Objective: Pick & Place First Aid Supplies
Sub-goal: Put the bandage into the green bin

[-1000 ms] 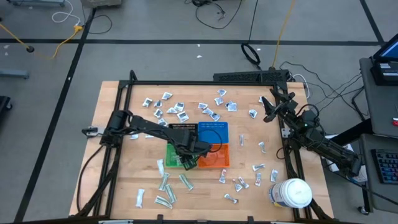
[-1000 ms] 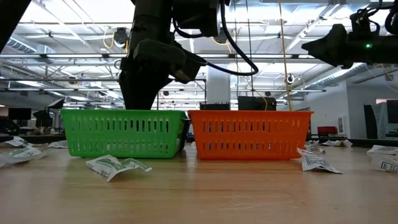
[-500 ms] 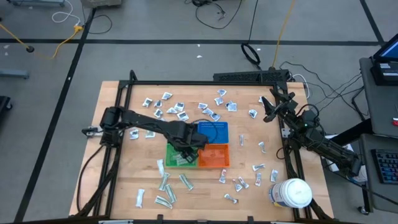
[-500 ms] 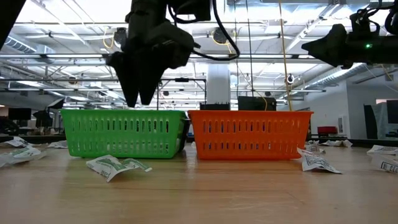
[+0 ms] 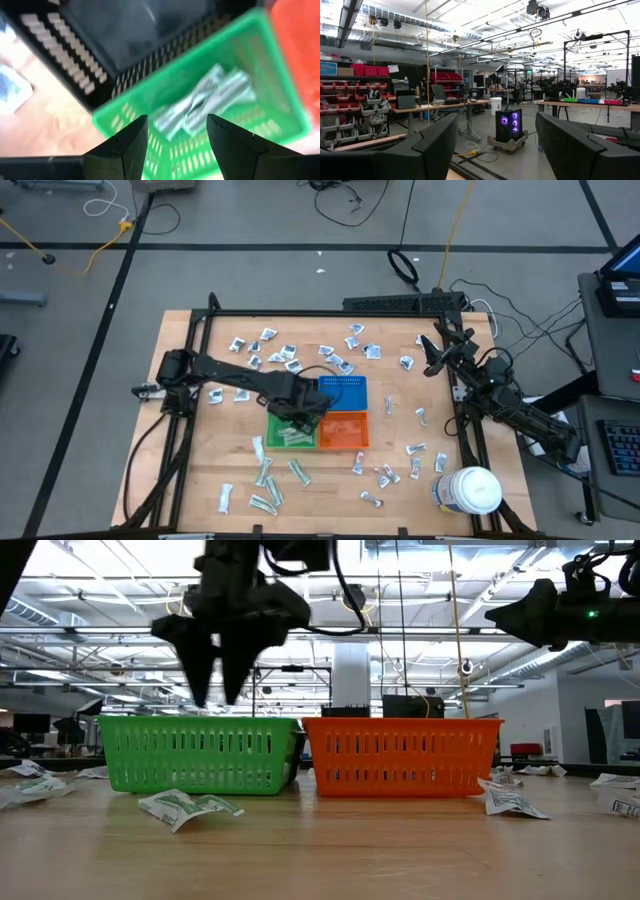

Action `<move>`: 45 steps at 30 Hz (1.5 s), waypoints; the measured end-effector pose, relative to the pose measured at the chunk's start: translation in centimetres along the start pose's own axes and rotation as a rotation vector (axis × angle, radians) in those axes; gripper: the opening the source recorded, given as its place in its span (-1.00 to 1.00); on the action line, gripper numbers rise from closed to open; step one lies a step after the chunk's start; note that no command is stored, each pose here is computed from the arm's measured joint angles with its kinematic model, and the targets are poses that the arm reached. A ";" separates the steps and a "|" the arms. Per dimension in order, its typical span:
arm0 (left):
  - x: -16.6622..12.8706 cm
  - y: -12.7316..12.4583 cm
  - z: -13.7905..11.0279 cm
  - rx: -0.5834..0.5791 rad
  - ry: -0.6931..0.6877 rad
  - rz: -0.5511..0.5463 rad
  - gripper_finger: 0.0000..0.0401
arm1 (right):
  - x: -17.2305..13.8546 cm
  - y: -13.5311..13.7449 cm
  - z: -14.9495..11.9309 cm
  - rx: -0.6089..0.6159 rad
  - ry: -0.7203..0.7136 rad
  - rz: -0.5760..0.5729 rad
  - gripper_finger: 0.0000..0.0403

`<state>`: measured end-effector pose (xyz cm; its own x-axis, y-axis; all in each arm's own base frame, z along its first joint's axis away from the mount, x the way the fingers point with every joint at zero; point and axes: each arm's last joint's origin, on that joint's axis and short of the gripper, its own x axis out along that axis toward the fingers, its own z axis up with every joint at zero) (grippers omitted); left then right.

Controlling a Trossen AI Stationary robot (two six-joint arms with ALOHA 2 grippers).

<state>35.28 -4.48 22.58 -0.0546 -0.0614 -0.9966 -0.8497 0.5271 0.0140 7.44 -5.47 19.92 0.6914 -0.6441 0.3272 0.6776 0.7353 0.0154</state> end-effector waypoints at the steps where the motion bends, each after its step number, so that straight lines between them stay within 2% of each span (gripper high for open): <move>1: 0.0 0.1 -0.6 -0.003 0.009 -0.002 0.04 | 0.0 0.0 0.0 0.000 0.000 0.000 0.31; 16: 0.5 2.5 -10.5 -0.089 0.014 0.005 0.04 | 0.0 0.0 0.0 0.000 0.000 0.000 0.31; 24: 1.4 3.9 -16.3 -0.129 0.040 0.047 0.04 | 0.0 0.0 0.0 0.000 0.000 0.000 0.31; 31: 1.8 4.4 -20.4 -0.151 0.049 0.058 0.04 | 0.0 0.0 0.0 0.000 0.000 0.000 0.31; 39: 2.2 4.4 -23.4 -0.150 0.093 0.030 0.04 | 0.0 0.0 0.0 0.000 0.000 0.000 0.30; 45: 4.0 3.5 -24.5 -0.150 0.092 0.046 0.04 | 0.0 0.0 0.0 0.000 0.000 0.000 0.31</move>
<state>19.24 -23.60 20.61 -0.1374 -0.1214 -0.9831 -0.9134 0.3994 0.0783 7.44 -5.47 19.91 0.6915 -0.6441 0.3269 0.6776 0.7353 0.0154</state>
